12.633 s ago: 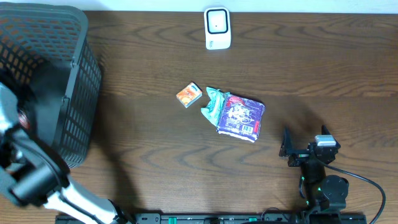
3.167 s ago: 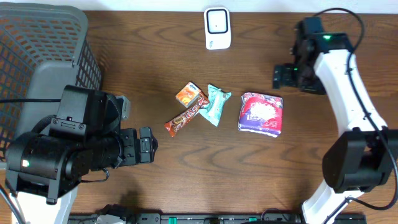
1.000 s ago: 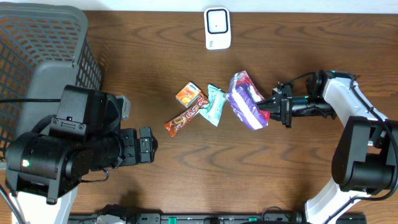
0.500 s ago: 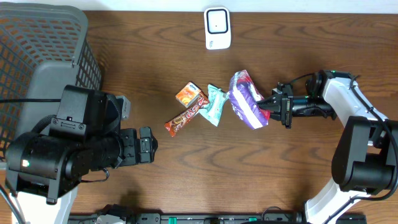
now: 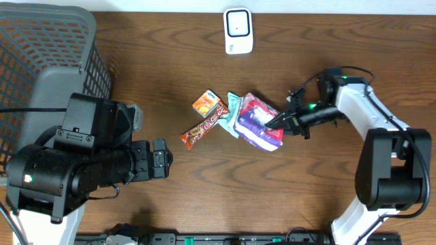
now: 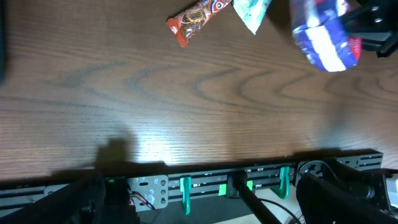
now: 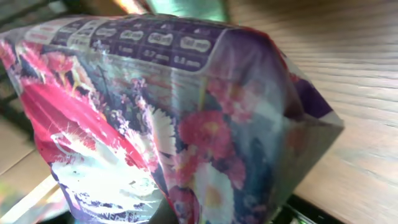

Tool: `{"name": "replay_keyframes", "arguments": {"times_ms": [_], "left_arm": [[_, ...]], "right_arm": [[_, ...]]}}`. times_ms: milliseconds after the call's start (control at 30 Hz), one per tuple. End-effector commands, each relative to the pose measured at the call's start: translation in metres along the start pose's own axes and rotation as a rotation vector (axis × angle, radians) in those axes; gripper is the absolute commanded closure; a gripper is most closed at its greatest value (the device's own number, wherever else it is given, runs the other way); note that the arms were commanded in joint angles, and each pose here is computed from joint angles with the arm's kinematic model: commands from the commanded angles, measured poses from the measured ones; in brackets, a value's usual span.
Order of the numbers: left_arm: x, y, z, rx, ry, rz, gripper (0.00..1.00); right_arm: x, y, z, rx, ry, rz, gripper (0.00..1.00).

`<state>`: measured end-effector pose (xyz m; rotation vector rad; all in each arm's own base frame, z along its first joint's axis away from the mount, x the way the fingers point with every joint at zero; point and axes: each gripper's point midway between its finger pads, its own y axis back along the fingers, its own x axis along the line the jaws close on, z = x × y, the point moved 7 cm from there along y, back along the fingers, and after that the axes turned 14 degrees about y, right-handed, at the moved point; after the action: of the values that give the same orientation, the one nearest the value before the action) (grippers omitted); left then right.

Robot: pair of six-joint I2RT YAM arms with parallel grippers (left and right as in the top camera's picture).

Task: Scan the item barcode
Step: 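Regrasp the purple package with the right gripper and lift it, then hold the purple package under the scanner, then place it at the far right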

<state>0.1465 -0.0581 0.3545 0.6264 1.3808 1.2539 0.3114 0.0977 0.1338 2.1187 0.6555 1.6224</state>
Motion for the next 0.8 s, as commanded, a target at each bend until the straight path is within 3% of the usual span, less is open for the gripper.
{"name": "replay_keyframes", "arguments": {"times_ms": [0, 133, 333, 567, 767], "left_arm": [[0.002, 0.002, -0.002, 0.005, 0.004, 0.013, 0.02], [0.002, 0.002, -0.002, 0.005, 0.004, 0.013, 0.02], [0.002, 0.002, -0.002, 0.005, 0.004, 0.013, 0.02], [0.002, 0.002, -0.002, 0.005, 0.004, 0.013, 0.02], [0.002, 0.002, -0.002, 0.005, 0.004, 0.013, 0.02]], "right_arm": [[0.016, 0.005, 0.013, -0.059, 0.025, -0.119, 0.99], [0.047, 0.016, 0.033, -0.158, 0.155, -0.207, 0.99], [0.095, 0.040, 0.073, -0.380, 0.392, -0.145, 0.99], [0.113, 0.056, 0.117, -0.744, 0.282, -0.229, 0.99], [0.153, 0.046, 0.139, -0.989, 0.401, -0.236, 0.99]]}}
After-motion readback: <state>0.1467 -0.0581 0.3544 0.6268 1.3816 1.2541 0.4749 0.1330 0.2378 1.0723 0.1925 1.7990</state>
